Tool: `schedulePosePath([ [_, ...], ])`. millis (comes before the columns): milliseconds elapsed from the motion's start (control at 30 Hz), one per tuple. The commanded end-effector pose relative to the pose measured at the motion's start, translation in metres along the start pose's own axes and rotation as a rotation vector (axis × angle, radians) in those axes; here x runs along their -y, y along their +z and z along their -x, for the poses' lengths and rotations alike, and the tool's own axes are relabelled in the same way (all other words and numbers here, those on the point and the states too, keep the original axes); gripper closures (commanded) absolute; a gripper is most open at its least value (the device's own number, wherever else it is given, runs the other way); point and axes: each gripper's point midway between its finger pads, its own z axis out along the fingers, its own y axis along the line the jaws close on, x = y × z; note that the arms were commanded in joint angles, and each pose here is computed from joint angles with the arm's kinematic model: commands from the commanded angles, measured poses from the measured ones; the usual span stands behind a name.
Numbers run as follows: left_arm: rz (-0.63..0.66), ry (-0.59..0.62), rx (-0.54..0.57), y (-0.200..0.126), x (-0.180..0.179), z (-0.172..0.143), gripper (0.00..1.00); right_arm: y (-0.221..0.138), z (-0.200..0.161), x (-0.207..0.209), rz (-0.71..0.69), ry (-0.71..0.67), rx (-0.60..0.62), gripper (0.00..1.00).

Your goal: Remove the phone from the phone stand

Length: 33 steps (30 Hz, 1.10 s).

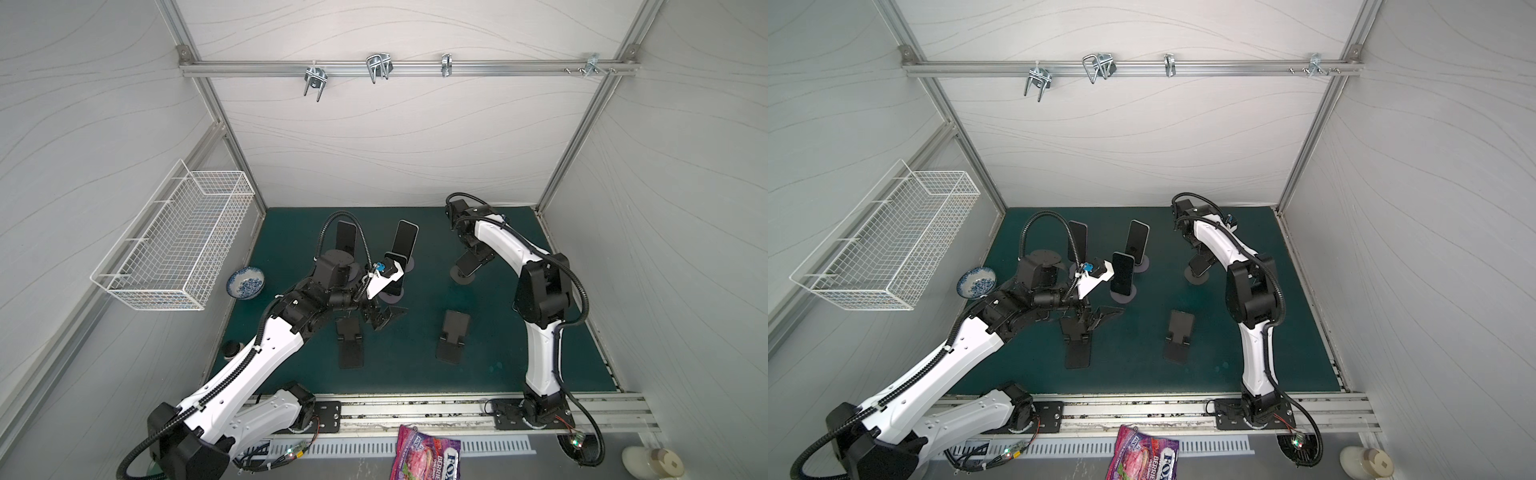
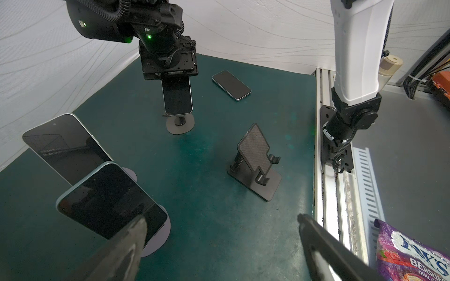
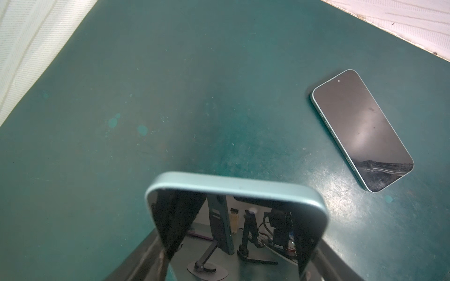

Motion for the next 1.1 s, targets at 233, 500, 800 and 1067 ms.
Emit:
schedulePosePath([
  [233, 0.004, 0.048, 0.015, -0.004, 0.002, 0.008, 0.02, -0.014, 0.019, 0.003, 0.018, 0.034, 0.039, 0.27],
  [500, 0.005, 0.051, 0.012, -0.003, 0.003, 0.007, 0.02, -0.016, 0.021, 0.001, 0.031, 0.034, 0.044, 0.27],
  [800, 0.0, 0.053, 0.006, -0.002, 0.004, 0.006, 0.02, -0.021, 0.027, 0.0, 0.047, 0.037, 0.062, 0.27],
  [1067, 0.0, 0.054, -0.001, 0.0, 0.004, 0.005, 0.02, -0.025, 0.029, 0.002, 0.063, 0.043, 0.06, 0.27],
])
